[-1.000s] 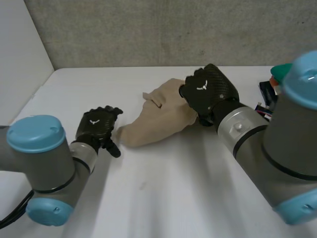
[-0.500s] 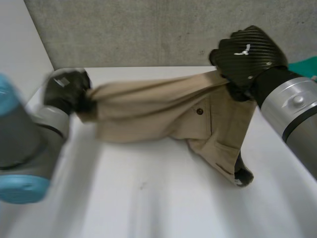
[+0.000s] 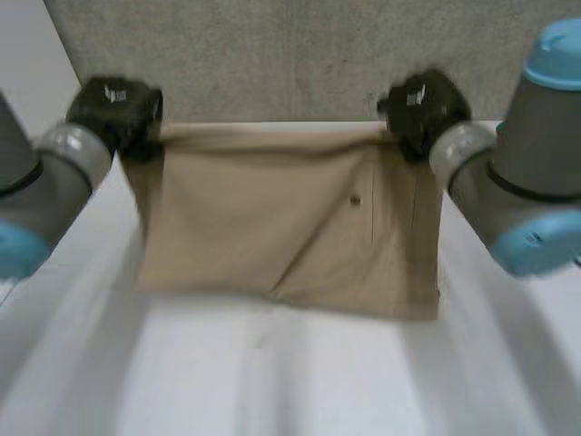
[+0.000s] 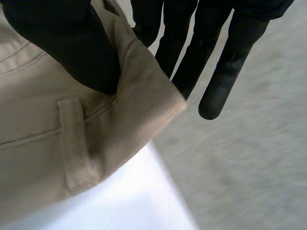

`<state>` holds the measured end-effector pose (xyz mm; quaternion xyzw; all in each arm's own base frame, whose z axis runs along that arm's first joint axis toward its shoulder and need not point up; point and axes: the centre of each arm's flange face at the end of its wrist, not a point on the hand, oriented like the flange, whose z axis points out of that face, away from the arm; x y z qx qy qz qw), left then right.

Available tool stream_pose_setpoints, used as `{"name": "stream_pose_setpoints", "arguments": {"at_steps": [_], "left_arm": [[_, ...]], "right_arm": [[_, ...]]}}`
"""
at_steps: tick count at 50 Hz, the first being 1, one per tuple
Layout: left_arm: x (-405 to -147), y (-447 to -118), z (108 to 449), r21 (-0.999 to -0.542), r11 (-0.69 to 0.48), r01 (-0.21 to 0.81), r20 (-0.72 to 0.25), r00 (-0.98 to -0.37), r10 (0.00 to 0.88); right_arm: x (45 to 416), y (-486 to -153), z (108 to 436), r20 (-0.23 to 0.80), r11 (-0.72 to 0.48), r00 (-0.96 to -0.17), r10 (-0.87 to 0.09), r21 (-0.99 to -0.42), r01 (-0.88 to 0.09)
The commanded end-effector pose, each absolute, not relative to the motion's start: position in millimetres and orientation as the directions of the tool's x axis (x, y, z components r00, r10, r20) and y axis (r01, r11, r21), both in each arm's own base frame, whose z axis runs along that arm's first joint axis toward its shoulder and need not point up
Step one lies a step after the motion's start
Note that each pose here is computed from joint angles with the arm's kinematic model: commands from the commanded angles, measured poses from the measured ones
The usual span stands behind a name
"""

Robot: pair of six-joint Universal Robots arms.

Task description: Fold the laundry.

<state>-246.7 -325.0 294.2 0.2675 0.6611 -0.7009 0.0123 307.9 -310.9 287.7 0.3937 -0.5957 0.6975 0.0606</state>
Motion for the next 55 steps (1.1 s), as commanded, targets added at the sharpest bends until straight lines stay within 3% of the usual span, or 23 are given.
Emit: {"name": "stream_pose_setpoints", "arguments": {"at_steps": [1,2,5,7,11,15,19,22,23,26,27,31,34,45,49,53,55], "left_arm": [[-251,-353,412,-0.805,-0.559,0.2,-0.302,-0.949,0.096],[-248,-347,434,-0.76,-0.631,0.154,-0.26,-0.963,0.077],[-246,-336,454,-0.705,-0.705,0.083,-0.206,-0.974,0.09],[-245,-334,452,-0.702,-0.709,0.069,-0.198,-0.975,0.102],[-243,-331,427,-0.754,-0.652,0.077,-0.219,-0.966,0.14],[-240,-333,379,-0.836,-0.537,0.116,-0.245,-0.954,0.175],[-238,-329,303,-0.92,-0.351,0.176,-0.268,-0.936,0.231],[-239,-323,261,-0.946,-0.249,0.207,-0.273,-0.924,0.269],[-239,-319,233,-0.956,-0.184,0.228,-0.275,-0.916,0.292],[-239,-311,196,-0.959,-0.098,0.267,-0.284,-0.904,0.318],[-238,-305,176,-0.952,-0.049,0.303,-0.301,-0.893,0.335],[-233,-288,147,-0.919,0.034,0.392,-0.354,-0.862,0.364],[-230,-279,145,-0.903,0.061,0.425,-0.374,-0.848,0.375],[-218,-224,181,-0.855,0.148,0.496,-0.389,-0.804,0.45],[-213,-196,190,-0.794,0.185,0.579,-0.421,-0.744,0.519],[-206,-155,195,-0.666,0.226,0.71,-0.443,-0.622,0.646],[-201,-131,197,-0.572,0.231,0.787,-0.429,-0.527,0.734]], "right_arm": [[319,-357,381,0.451,-0.622,-0.889,-0.082,-0.72,-0.308],[318,-356,399,0.413,-0.695,-0.909,-0.052,-0.669,-0.264],[322,-350,415,0.388,-0.781,-0.92,-0.047,-0.589,-0.209],[323,-348,414,0.408,-0.785,-0.91,-0.07,-0.585,-0.202],[329,-343,391,0.462,-0.749,-0.876,-0.137,-0.627,-0.213],[331,-339,357,0.502,-0.678,-0.84,-0.206,-0.692,-0.248],[332,-329,296,0.537,-0.562,-0.785,-0.309,-0.769,-0.304],[332,-323,260,0.547,-0.5,-0.754,-0.364,-0.797,-0.338],[332,-320,234,0.556,-0.463,-0.729,-0.4,-0.809,-0.363],[330,-314,195,0.575,-0.402,-0.686,-0.446,-0.814,-0.42],[328,-310,174,0.59,-0.369,-0.658,-0.468,-0.807,-0.461],[318,-297,140,0.626,-0.295,-0.588,-0.513,-0.772,-0.564],[312,-289,131,0.635,-0.259,-0.551,-0.541,-0.75,-0.609],[286,-243,166,0.606,-0.164,-0.493,-0.624,-0.719,-0.676],[272,-221,177,0.604,-0.127,-0.438,-0.666,-0.67,-0.732],[250,-188,184,0.573,-0.076,-0.315,-0.757,-0.556,-0.827],[234,-169,187,0.524,-0.047,-0.237,-0.818,-0.471,-0.881]]}}
